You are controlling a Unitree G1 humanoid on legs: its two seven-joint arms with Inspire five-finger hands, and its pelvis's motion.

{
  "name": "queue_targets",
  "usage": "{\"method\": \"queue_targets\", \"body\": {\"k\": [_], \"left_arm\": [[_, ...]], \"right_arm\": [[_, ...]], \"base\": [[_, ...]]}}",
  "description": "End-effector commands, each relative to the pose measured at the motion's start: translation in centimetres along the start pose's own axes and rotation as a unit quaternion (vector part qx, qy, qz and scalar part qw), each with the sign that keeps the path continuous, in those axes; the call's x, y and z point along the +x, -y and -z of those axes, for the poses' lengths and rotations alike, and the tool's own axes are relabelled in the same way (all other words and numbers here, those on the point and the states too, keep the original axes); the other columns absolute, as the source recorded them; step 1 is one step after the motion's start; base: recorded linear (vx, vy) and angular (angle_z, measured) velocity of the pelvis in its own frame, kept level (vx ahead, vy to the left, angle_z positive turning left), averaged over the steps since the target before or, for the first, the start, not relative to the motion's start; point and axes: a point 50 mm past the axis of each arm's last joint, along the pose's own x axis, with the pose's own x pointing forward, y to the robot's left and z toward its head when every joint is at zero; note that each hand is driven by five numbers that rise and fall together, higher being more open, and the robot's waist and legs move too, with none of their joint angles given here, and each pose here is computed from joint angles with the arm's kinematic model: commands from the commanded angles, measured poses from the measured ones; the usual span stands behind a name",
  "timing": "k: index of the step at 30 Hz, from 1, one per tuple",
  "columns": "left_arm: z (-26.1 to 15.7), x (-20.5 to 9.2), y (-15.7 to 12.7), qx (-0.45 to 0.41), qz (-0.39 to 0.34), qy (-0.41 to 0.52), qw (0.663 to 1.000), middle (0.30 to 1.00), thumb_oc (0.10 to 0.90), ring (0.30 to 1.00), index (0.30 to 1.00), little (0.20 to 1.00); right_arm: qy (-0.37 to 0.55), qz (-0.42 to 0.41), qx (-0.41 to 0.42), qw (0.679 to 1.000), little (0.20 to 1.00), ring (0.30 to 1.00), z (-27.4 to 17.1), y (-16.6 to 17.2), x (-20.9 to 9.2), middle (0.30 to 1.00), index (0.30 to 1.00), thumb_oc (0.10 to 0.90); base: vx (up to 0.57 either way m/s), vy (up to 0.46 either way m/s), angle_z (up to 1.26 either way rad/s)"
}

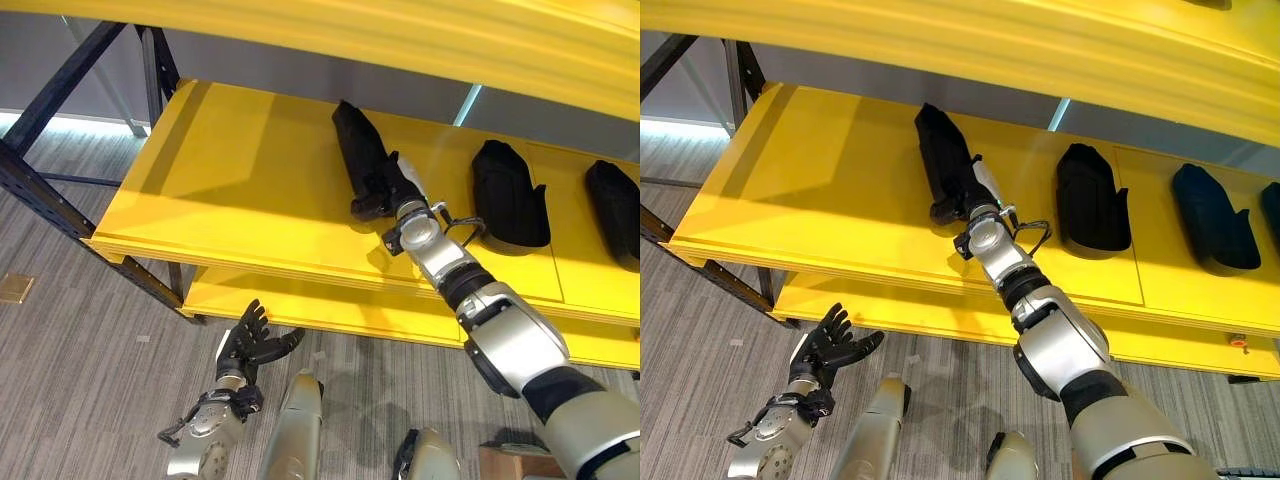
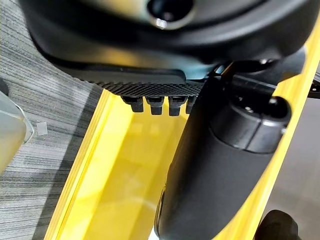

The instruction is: Move parts from the plastic box to the shelf.

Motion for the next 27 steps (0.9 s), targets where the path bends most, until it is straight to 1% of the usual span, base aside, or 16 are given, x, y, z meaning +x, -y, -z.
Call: {"method": "queue_targets", "body": {"k": [1, 7, 17, 23, 24, 27], "left_arm": [[-4.3, 0.5, 2.6, 0.012, 0.077, 0.104, 0.991, 1.0, 0.9, 1.0, 1.0, 1.0], [-4.3, 0.7, 2.9, 0.015, 0.086, 0.103, 0.991, 1.0, 0.9, 1.0, 1.0, 1.0], [-4.2, 0.9, 3.3, 0.018, 0.092, 0.101, 0.99, 1.0, 0.9, 1.0, 1.0, 1.0], [-4.0, 0.8, 2.9, 0.021, 0.087, 0.095, 0.991, 1.0, 0.9, 1.0, 1.0, 1.0], [-3.9, 0.8, 2.9, 0.023, 0.087, 0.093, 0.992, 1.0, 0.9, 1.0, 1.0, 1.0], [-3.9, 0.8, 2.9, 0.025, 0.088, 0.093, 0.991, 1.0, 0.9, 1.0, 1.0, 1.0]], "right_arm": [[0.042, 0.089, 0.011, 0.995, 0.3, 0.3, -3.3, 5.0, 1.0, 0.3, 0.3, 0.4], [0.004, 0.103, -0.004, 0.995, 0.3, 0.3, -1.3, 5.9, 1.0, 0.3, 0.3, 0.4], [-0.012, 0.09, 0.019, 0.996, 0.3, 0.3, -0.6, 4.7, 0.9, 0.3, 0.3, 0.4], [-0.033, 0.081, 0.082, 0.993, 0.3, 0.3, 0.3, 3.7, 0.7, 0.3, 0.3, 0.4], [-0.041, 0.076, 0.114, 0.99, 0.3, 0.3, 0.8, 3.2, 0.6, 0.3, 0.3, 0.4], [-0.047, 0.077, 0.135, 0.987, 0.3, 0.3, 1.0, 3.0, 0.6, 0.3, 0.3, 0.4]], "base": [[-0.01, -0.02, 0.03], [-0.01, -0.01, 0.05], [0.0, 0.0, 0.0], [-0.01, 0.0, 0.0], [0.0, 0.0, 0.0], [0.0, 0.0, 0.0]]}}
